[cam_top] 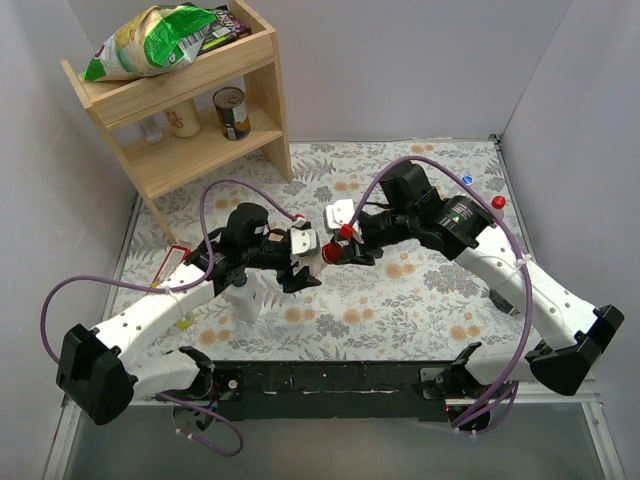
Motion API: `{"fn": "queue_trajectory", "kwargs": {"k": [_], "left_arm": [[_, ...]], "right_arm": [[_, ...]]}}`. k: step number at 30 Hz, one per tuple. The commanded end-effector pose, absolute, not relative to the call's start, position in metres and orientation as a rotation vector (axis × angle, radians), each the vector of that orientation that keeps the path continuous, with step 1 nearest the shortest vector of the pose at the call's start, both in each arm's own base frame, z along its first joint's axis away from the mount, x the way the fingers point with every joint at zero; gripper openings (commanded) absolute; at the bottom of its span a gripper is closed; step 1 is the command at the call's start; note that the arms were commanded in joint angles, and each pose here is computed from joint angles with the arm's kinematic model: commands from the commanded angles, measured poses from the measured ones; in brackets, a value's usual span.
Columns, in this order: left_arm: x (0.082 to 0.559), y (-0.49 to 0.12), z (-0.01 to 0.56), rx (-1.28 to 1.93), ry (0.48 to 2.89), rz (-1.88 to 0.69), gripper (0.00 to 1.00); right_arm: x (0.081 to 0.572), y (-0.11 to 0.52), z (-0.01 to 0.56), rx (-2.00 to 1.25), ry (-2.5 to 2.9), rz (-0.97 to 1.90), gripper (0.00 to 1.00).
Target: Screw on the bottle caps
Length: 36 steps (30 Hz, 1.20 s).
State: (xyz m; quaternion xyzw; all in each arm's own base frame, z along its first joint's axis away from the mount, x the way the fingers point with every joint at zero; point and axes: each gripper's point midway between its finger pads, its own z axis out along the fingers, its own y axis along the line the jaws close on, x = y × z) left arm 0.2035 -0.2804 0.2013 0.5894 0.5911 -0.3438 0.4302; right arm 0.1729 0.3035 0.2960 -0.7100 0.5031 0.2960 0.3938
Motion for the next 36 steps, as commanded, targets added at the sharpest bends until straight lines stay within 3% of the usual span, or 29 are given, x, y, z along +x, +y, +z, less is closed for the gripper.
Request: {"fn": "queue_trajectory", "kwargs": {"k": [1,12,24,30,36], "left_arm": [[0.205,-0.286,0.253,1.401,1.252,-0.817,0.0],[0.244,-0.287,0.276,1.263,1.312,-0.639,0.0],[0.239,-0.281,0.236,1.273,1.436,-0.631,0.0],[0.221,-0.28,0.205,1.316,1.507,-0.718,0.0],[0.204,-0.275,0.176,1.358,1.584,-0.786,0.0]], "right_arm": [[0.179,0.313,0.29,-1.712,1.391,0.83,0.41],[0.192,0.321,0.264,-1.446,1.814,0.958,0.31],[0.206,0.317,0.254,-1.224,2.034,1.097,0.26],[0.212,0.312,0.26,-1.232,1.989,1.038,0.37],[0.221,0.309,0.28,-1.275,1.908,0.953,0.67]]}}
